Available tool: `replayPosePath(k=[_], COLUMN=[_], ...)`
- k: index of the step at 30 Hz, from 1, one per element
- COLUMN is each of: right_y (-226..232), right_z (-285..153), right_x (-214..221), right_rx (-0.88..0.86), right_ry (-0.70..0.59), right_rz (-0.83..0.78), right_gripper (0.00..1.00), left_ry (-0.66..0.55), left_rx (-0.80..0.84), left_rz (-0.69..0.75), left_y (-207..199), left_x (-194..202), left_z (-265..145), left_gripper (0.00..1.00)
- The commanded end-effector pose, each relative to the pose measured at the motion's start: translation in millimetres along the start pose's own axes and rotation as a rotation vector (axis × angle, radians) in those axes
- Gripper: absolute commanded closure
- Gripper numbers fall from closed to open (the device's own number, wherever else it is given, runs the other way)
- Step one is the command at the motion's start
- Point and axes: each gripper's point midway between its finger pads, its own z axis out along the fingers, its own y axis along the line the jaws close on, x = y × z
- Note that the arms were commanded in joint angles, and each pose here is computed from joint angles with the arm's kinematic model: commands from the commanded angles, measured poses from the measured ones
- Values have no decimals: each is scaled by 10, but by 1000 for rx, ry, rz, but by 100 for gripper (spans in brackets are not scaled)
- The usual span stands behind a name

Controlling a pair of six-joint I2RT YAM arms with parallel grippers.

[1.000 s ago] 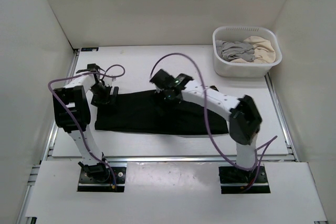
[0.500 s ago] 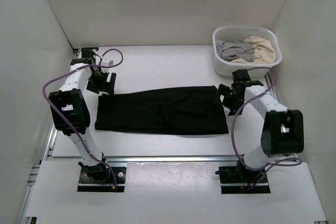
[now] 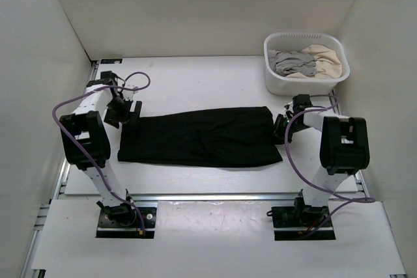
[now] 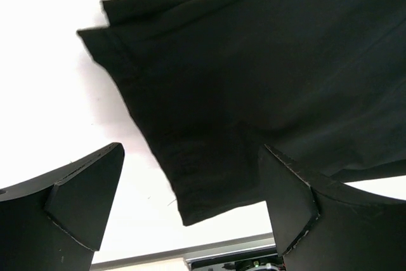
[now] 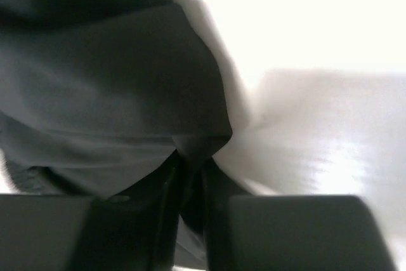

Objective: Fold and stack the trousers
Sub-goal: Fold the trousers

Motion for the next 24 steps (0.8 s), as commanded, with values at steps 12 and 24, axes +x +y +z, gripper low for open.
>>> replayPosePath(k=[12,24], right_y=[-436,-133], right_z=[-444,-2266], right_x=[-328,-444], right_rx=[163,734], right_ry=[-124,-231], right_rz=[114,-42], right_gripper=[100,100], left_ry=[-2,-17], left_rx=[-48,326], left_rz=[-55,117], left_y=[213,-1113], left_x=[93,-167], left_z=[-9,326], left_gripper=[0,0])
